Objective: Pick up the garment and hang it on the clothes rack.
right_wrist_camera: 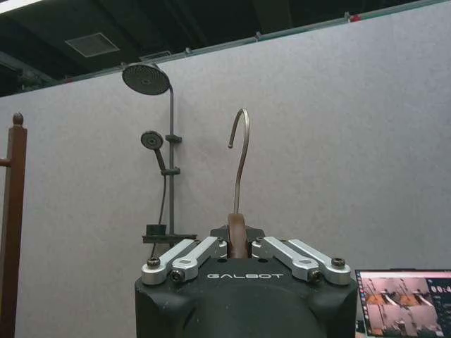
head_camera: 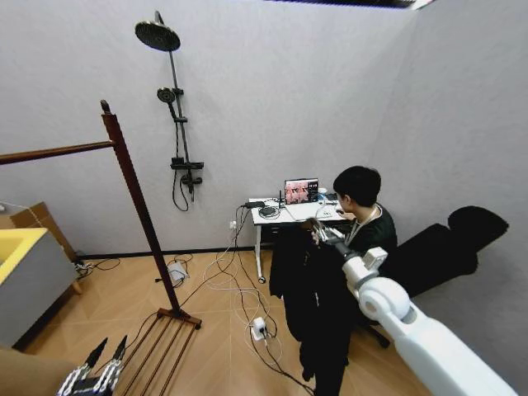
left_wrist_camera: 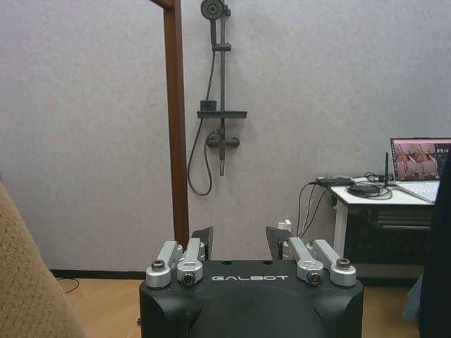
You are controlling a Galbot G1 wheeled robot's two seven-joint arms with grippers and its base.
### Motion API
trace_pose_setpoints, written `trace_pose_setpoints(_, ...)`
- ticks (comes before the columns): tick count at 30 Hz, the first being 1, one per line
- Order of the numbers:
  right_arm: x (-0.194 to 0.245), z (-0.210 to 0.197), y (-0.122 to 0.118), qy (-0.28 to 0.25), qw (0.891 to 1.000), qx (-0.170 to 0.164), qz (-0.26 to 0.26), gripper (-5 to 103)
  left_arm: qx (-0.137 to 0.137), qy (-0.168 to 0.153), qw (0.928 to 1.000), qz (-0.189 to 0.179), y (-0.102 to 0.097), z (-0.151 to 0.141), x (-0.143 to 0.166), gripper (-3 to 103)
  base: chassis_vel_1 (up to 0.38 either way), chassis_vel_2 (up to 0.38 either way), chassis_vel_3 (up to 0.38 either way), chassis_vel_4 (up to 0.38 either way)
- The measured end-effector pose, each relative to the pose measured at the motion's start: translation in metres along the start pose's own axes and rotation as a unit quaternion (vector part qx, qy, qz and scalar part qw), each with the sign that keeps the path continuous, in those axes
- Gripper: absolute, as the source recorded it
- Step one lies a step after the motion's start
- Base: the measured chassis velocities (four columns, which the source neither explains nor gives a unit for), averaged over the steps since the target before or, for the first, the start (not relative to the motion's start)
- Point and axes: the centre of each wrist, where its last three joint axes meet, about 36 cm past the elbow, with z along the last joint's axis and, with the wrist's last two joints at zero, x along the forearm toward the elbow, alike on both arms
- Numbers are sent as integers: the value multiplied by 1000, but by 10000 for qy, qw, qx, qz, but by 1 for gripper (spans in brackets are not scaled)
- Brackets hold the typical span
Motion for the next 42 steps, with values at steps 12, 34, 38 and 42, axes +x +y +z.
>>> trace_pose_setpoints(12, 9, -7, 5, 176, 9990, 249, 313, 10, 0, 0, 10000, 0, 0, 0, 0, 46, 0, 0, 0, 0)
trace_pose_setpoints(34, 13, 16, 4, -229, 9973, 678, -152, 10, 0, 0, 10000, 0, 0, 0, 0, 46, 0, 0, 0, 0)
trace_pose_setpoints(38, 8, 20, 7, -249, 9986, 436, -188, 10, 0, 0, 10000, 0, 0, 0, 0, 46, 0, 0, 0, 0)
trace_pose_setpoints(42, -8, 24, 3, -462, 9979, 266, -372, 10, 0, 0, 10000, 0, 0, 0, 0, 46, 0, 0, 0, 0)
